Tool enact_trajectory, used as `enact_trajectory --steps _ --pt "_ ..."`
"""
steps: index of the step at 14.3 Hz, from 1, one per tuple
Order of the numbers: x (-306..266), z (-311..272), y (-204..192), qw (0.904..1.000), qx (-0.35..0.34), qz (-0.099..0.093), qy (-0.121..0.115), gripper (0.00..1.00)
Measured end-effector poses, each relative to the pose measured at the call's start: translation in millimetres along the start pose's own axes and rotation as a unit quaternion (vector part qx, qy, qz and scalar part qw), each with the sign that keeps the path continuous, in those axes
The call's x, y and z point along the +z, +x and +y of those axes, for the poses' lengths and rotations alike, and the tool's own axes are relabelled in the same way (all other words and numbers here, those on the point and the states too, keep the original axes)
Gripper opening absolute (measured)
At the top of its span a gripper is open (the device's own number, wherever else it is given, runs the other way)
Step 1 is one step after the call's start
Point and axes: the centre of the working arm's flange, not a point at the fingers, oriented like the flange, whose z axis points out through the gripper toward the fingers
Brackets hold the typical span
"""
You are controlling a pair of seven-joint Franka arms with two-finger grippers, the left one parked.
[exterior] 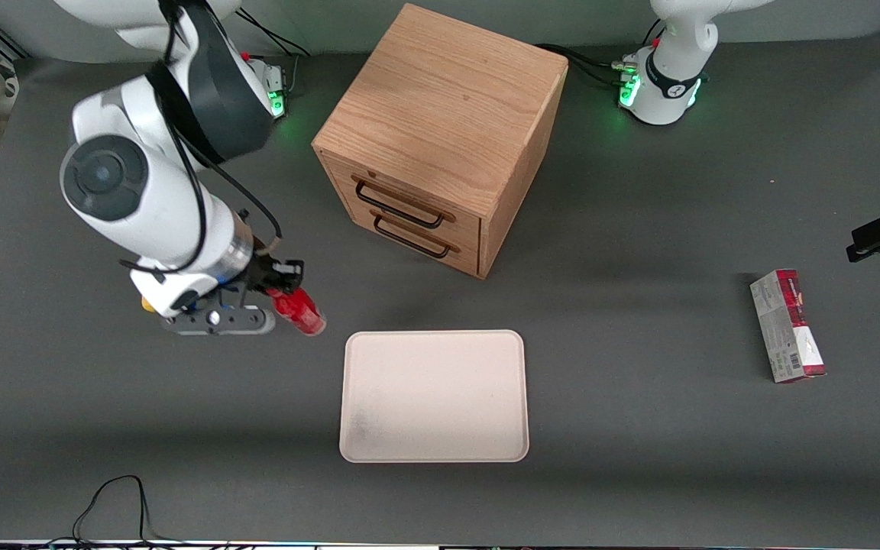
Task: Place coke bottle on tray
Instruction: 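Lift the bottle and carry it with the right gripper to the white tray, then lower the bottle onto the tray's edge and open the right gripper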
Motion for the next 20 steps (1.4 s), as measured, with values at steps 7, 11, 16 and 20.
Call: enact_trajectory --steps 7,11,16,20 --pt "51.5 -25.7 45.9 0.9998 -0.005 0.016 0.010 0.31" --pt "61.3 -27.7 54.1 0.9995 -0.004 0.028 0.014 0.31" --pt "112.4 -32.3 68.3 0.9998 -0.003 0.018 0.007 0.31" --pt "154.8 -35.4 77.8 0.9999 -0.002 0.012 0.003 0.31"
